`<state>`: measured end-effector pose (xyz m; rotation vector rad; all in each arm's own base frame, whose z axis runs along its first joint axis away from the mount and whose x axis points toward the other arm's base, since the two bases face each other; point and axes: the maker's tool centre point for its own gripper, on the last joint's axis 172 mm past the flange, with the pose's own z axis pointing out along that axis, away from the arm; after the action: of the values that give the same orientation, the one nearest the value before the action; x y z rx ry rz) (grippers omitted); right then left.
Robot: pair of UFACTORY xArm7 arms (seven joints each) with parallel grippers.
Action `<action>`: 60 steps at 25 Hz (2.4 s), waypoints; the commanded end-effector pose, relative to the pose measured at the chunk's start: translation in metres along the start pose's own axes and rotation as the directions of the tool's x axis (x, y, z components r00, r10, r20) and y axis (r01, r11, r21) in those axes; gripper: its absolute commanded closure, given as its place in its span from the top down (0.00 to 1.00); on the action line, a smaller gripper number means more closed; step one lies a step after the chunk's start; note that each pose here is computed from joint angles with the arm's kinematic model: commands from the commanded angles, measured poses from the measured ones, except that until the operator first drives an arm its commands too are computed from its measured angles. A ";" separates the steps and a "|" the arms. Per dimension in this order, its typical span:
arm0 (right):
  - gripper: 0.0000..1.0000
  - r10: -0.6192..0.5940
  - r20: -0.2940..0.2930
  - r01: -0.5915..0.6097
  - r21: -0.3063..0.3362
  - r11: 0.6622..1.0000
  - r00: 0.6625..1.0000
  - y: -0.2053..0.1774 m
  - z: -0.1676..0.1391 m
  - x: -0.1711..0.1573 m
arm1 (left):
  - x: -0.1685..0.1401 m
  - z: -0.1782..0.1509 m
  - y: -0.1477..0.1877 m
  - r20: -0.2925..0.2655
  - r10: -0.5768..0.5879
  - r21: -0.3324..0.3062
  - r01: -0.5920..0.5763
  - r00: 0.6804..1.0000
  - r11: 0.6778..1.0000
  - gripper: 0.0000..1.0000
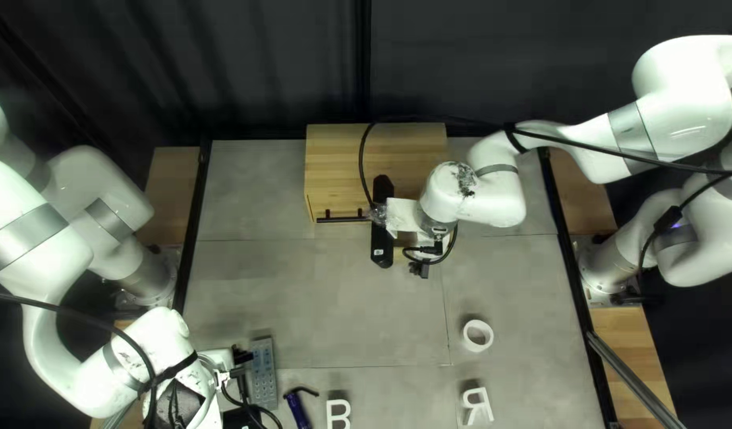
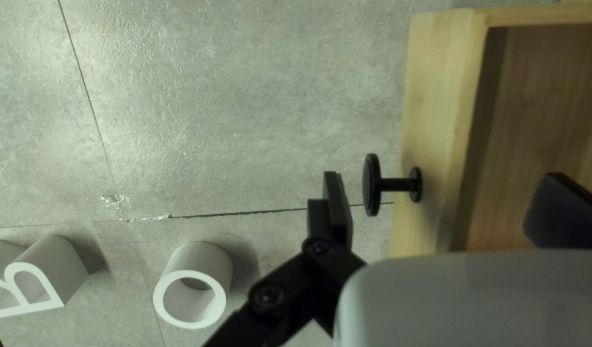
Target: Open drawers and place objects into drawer and close
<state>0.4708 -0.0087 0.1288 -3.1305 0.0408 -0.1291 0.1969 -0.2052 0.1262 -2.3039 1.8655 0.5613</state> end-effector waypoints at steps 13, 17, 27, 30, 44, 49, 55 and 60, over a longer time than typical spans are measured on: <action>1.00 -0.072 0.043 0.070 0.051 0.996 0.996 -0.011 0.000 -0.002 | 0.000 0.000 0.000 0.000 0.000 0.000 0.000 1.000 1.000 1.00; 1.00 -0.075 0.049 0.072 0.059 0.996 0.996 -0.011 -0.002 -0.003 | 0.000 0.000 0.000 0.000 0.000 0.000 0.000 1.000 1.000 1.00; 1.00 -0.075 0.050 0.072 0.066 0.995 0.996 -0.016 -0.006 -0.003 | 0.000 0.000 0.000 0.000 0.000 0.000 0.000 1.000 1.000 1.00; 1.00 -0.074 0.050 0.070 0.067 0.995 0.996 -0.017 -0.008 -0.004 | 0.000 0.000 0.000 0.000 0.000 0.000 0.000 1.000 1.000 1.00; 1.00 -0.068 0.055 0.064 0.071 0.995 0.996 -0.016 -0.010 -0.005 | 0.000 0.000 0.000 0.000 0.000 0.000 0.000 1.000 1.000 1.00; 1.00 -0.061 0.059 0.057 0.068 0.996 0.996 -0.012 -0.007 -0.003 | 0.000 0.000 0.000 0.000 0.000 0.000 0.000 1.000 1.000 1.00; 1.00 -0.052 0.062 0.048 0.067 0.997 0.997 -0.008 -0.003 -0.001 | 0.000 0.000 0.000 0.000 0.000 0.000 0.000 1.000 1.000 1.00; 1.00 -0.053 0.063 0.048 0.078 0.996 0.997 -0.011 0.002 -0.003 | 0.000 0.000 0.000 0.000 0.000 0.000 0.000 1.000 1.000 1.00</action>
<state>0.4694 0.0012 0.1295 -3.0633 -0.0418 -0.0298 0.1969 -0.2052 0.1262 -2.3039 1.8655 0.5613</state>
